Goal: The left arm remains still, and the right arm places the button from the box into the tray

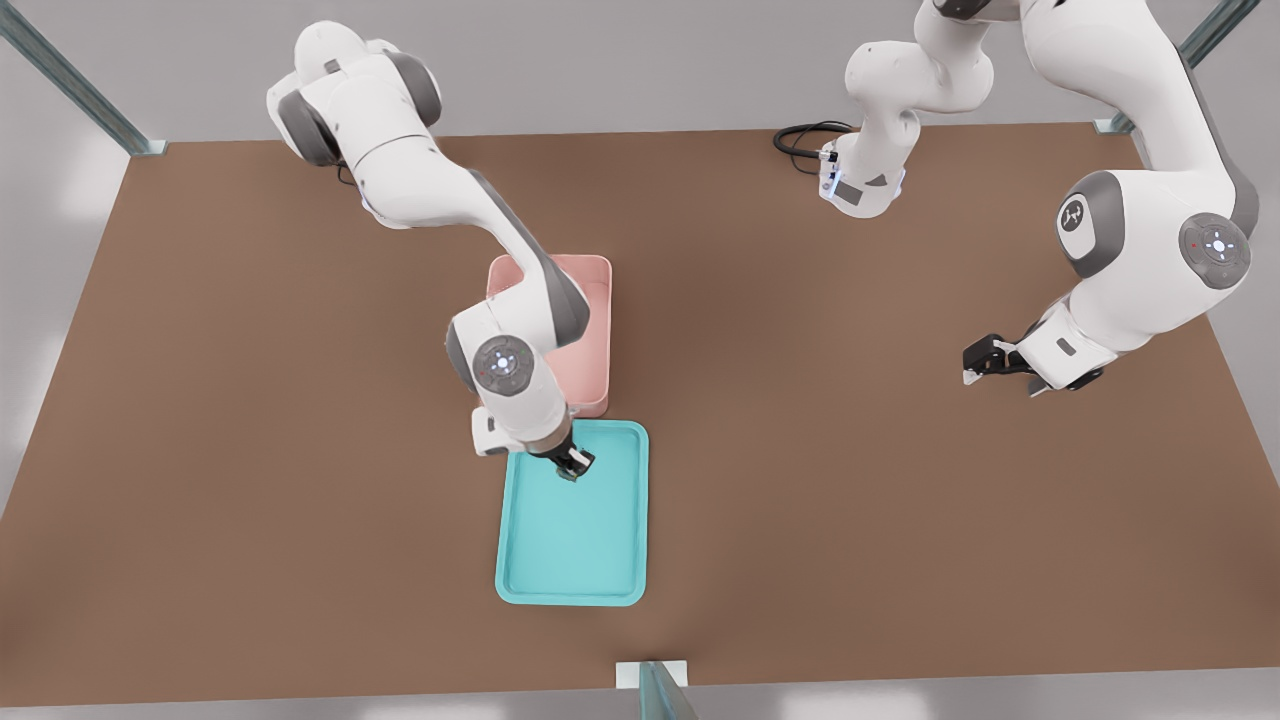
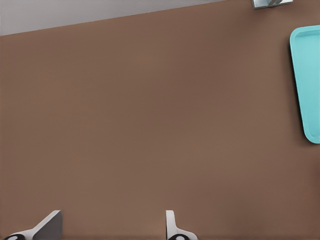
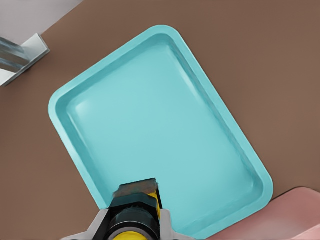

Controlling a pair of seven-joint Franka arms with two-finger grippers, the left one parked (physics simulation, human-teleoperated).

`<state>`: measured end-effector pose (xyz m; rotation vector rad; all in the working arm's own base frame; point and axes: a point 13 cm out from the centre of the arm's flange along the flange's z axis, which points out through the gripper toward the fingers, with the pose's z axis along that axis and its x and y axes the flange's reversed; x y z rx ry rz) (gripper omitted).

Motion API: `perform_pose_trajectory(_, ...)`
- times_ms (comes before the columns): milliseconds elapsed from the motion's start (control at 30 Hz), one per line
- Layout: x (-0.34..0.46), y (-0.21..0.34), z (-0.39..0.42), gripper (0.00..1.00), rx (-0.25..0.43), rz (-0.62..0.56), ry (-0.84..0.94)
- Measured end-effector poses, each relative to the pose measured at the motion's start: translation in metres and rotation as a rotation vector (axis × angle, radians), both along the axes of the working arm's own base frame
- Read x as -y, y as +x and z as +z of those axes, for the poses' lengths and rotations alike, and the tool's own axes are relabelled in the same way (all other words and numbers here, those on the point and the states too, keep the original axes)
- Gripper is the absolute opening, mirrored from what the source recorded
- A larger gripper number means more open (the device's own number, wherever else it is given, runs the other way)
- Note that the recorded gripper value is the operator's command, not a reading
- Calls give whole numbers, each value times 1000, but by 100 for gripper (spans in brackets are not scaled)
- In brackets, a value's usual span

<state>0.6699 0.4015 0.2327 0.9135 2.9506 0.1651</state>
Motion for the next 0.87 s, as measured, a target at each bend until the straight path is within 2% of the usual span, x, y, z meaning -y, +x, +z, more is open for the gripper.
perform_pose_trajectory(133,3,2,-66,42,-58,-9,-44)
perform_pose_trajectory(233,5,1,-91,43,-72,-17,-57)
perform_pose_trajectory(267,5,2,-95,86,-71,-19,-57)
perform_pose_trajectory(300,6,3,-96,100,-70,-22,-58)
perform_pose_trajectory(400,10,9,-79,100,-50,-32,-51)
perform_pose_trajectory(467,35,23,9,100,-10,-61,-15)
perform_pose_trajectory(533,148,44,103,100,1,-160,12)
perform_pose_trajectory(567,225,33,126,100,-26,-213,-13)
perform_pose_trajectory(633,357,-26,136,100,-129,-280,-61)
perform_pose_trajectory(667,389,-46,131,100,-171,-272,-68)
perform_pose_trajectory(733,402,-65,118,100,-227,-190,-74)
perform_pose_trajectory(867,389,-77,112,100,-265,-10,-55)
